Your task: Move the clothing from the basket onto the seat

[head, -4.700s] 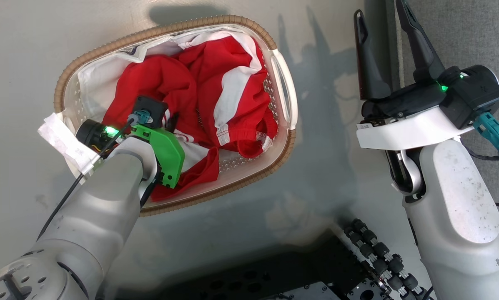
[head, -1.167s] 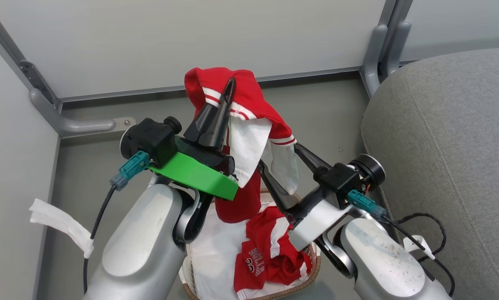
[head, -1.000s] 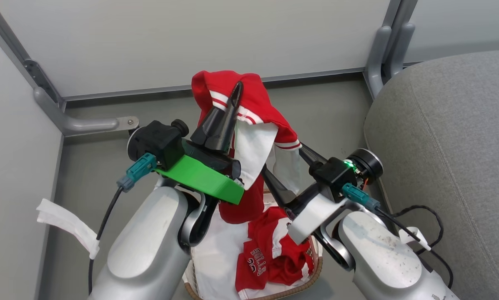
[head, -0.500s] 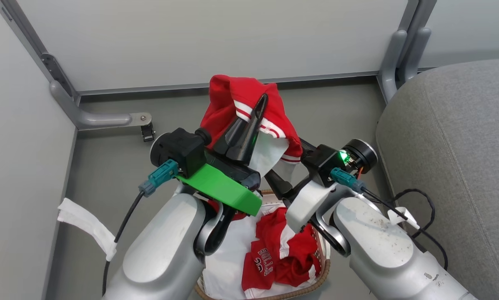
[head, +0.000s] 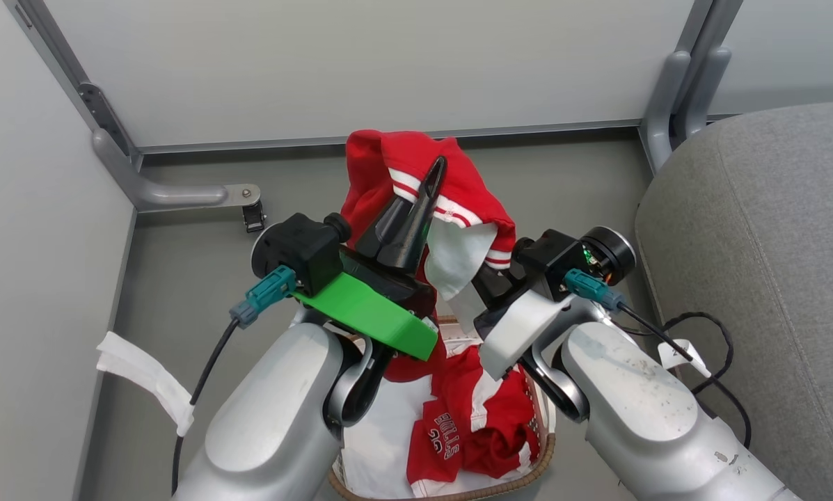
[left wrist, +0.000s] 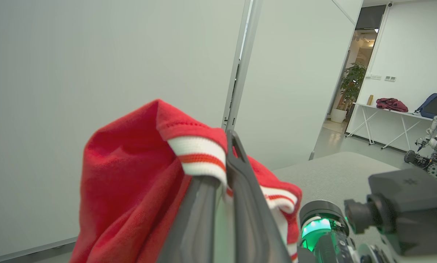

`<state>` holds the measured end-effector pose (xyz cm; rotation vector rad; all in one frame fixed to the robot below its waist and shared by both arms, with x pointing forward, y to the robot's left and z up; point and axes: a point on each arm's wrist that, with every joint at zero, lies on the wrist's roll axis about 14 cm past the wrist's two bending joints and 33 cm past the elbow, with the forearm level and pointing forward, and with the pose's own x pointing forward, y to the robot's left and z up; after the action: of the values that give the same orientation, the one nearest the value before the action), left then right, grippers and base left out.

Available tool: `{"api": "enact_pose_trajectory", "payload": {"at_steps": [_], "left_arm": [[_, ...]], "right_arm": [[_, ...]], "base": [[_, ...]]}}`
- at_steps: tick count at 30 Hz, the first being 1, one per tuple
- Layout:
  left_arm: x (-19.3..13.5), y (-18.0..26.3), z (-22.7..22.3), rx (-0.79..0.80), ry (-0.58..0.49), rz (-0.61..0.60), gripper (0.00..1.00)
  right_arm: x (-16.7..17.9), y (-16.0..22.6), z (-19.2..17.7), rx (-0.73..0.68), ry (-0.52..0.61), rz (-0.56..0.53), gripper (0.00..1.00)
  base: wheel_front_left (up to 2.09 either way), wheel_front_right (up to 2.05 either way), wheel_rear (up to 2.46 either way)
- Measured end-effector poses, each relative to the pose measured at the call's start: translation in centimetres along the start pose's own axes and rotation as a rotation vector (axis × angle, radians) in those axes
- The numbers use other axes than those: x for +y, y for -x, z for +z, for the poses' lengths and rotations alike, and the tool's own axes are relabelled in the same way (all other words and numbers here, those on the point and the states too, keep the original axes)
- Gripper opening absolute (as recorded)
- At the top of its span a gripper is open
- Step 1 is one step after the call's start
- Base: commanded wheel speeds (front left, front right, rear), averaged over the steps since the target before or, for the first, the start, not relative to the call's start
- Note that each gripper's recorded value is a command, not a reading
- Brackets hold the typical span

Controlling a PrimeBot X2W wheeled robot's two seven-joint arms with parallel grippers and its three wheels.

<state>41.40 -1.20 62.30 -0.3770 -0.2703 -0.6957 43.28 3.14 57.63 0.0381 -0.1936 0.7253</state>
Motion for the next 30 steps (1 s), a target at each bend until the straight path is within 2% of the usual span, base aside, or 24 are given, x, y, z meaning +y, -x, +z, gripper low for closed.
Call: {"api": "enact_pose_trajectory", "payload": {"at_steps": [6,7,8,9,10,11,21,30], "left_arm": [[0.5,0.3,-0.6,0.014,-0.003,0.018,0.0],[0.7,0.4,-0.6,0.015,-0.018,0.022,0.06],[0.8,0.4,-0.6,0.016,-0.025,0.025,0.29],[1.0,0.5,-0.8,0.018,-0.022,0.031,0.48],[1.1,0.7,-1.0,0.024,-0.021,0.036,0.93],[1.2,0.9,-1.4,0.035,-0.027,0.039,1.0],[0.9,1.2,-4.7,0.114,-0.048,0.007,1.0],[-2.8,-0.1,-8.3,0.179,-0.008,-0.123,1.0]], "right_arm": [[-0.8,0.6,-0.1,-0.005,-0.033,-0.038,0.0],[-1.1,0.8,0.0,-0.01,-0.038,-0.05,0.0],[-1.5,0.9,0.0,-0.013,-0.043,-0.064,0.0],[-1.7,1.1,-0.1,-0.011,-0.048,-0.073,0.0],[-2.0,1.3,-0.2,-0.008,-0.052,-0.086,0.0],[-2.4,1.6,-0.3,-0.008,-0.057,-0.1,0.0],[-7.2,5.1,0.5,-0.035,-0.058,-0.275,0.0],[-11.8,10.7,1.5,-0.055,-0.022,-0.469,0.0]], "base": [[0.0,0.0,0.0],[0.0,0.0,0.0],[0.0,0.0,0.0],[0.0,0.0,0.0],[0.0,0.0,0.0],[0.0,0.0,0.0],[0.0,0.0,0.0],[0.0,0.0,0.0]]}}
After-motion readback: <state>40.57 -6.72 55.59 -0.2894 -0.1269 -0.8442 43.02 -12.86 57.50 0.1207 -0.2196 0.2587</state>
